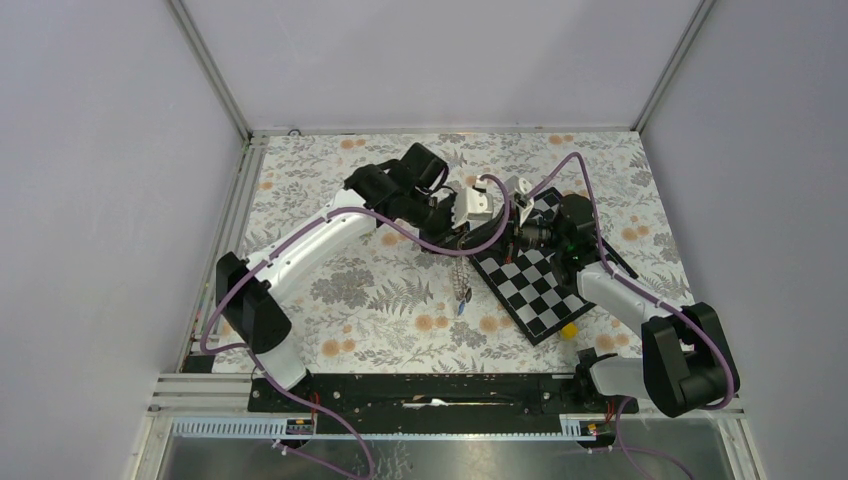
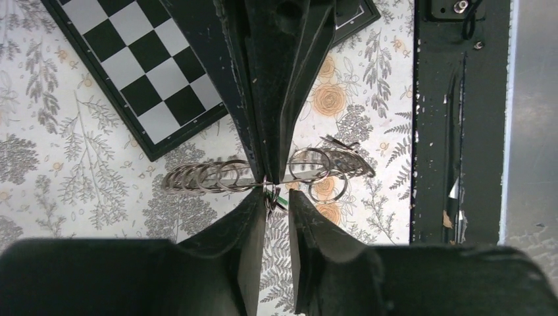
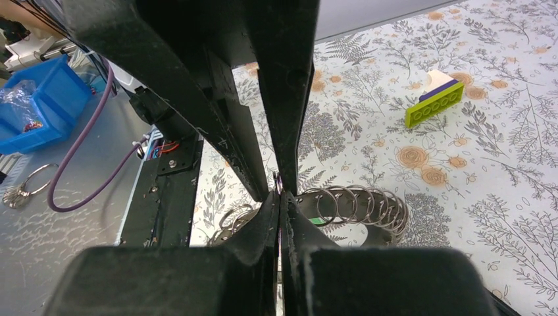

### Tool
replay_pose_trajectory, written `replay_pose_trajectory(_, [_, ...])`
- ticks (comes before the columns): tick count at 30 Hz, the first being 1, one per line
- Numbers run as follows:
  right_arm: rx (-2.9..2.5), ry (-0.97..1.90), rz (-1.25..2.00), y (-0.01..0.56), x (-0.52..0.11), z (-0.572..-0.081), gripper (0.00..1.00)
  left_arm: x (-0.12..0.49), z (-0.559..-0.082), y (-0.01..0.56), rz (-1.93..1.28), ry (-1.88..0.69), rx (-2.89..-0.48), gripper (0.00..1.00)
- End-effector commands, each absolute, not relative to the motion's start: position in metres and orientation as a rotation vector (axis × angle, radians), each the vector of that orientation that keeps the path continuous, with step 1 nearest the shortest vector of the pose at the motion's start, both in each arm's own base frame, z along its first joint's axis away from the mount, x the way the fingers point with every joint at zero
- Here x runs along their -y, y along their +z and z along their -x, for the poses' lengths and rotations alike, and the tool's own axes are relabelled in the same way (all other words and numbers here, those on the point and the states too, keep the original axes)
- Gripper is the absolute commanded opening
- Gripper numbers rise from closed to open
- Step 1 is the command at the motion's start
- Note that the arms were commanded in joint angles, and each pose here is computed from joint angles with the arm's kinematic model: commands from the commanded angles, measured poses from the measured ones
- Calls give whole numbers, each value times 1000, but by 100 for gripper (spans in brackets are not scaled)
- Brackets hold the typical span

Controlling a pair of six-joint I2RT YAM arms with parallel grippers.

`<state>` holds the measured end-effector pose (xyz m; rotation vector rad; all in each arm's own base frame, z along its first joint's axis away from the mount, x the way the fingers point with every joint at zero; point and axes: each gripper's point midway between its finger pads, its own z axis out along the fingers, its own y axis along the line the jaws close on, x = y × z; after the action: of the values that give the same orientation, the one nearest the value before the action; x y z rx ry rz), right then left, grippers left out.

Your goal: Put the keys on the keyring

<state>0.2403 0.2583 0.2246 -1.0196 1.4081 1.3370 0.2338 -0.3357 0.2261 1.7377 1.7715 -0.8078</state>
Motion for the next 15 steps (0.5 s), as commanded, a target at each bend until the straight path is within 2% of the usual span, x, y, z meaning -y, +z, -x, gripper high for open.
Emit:
replay_pose_trajectory(1, [-1288, 1304, 1027, 255, -260, -238, 0, 338, -231, 249, -1692, -909, -1656, 29])
replay_pose_trajectory(6, [-1285, 1306, 1030, 256, -260, -237, 0, 330, -236, 250, -1654, -922, -1648, 41])
replay_pose_trajectory(15, [-1285, 1295, 1038, 253, -259, -238, 0, 327, -236, 254, -1636, -942, -1636, 43])
